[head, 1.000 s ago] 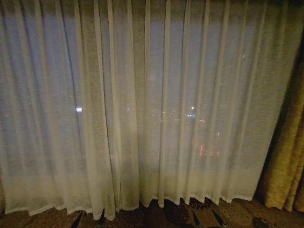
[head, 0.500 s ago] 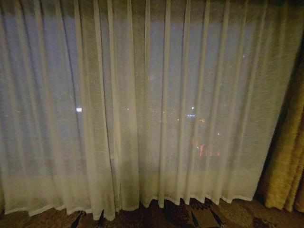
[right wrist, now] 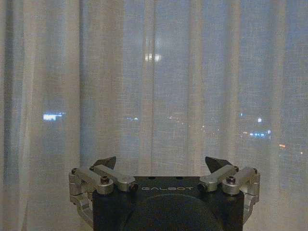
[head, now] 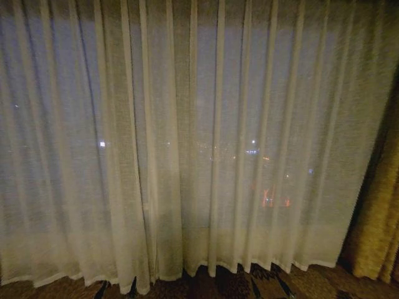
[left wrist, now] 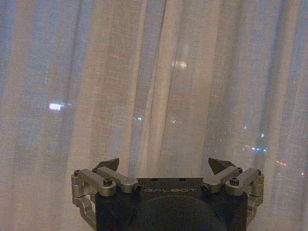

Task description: Open the curtains by pulling them apart, changing their state from closed to fully open.

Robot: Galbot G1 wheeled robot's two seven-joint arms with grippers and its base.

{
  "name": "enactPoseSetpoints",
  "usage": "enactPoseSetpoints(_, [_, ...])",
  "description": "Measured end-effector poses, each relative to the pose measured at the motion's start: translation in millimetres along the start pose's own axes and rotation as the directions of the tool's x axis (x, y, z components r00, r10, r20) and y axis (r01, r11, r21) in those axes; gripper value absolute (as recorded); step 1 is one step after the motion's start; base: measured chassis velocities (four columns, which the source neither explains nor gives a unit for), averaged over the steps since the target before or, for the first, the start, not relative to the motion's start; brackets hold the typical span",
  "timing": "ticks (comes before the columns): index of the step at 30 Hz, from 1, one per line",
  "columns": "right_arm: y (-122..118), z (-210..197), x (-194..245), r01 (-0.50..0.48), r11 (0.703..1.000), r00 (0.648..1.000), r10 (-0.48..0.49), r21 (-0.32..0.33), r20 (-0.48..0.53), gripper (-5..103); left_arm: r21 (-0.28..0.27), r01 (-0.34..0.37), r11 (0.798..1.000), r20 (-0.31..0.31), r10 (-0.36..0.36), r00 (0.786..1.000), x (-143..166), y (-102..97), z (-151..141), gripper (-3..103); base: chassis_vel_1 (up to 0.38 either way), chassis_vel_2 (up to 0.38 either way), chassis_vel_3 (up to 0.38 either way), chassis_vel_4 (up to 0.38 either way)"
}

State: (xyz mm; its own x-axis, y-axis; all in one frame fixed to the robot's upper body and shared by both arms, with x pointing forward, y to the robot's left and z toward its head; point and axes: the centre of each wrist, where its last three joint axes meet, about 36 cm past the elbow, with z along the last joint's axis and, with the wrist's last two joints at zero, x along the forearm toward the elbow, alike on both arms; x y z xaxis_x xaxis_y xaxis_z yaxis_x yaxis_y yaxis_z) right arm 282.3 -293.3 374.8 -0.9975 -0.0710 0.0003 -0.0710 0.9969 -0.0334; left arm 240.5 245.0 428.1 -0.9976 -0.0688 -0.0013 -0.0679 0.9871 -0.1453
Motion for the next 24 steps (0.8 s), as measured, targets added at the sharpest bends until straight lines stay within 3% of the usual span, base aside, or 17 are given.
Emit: enactPoseSetpoints(24, [1.1,-0.6,-2.3,0.026,1.000,1.000,-0.026,0.011,0.001,100,-0.003,0.005,1.000,0.010,-0.005,1.000,-1.1,4.2,0.5,100,-0.070,0.070,0.068,-0.075])
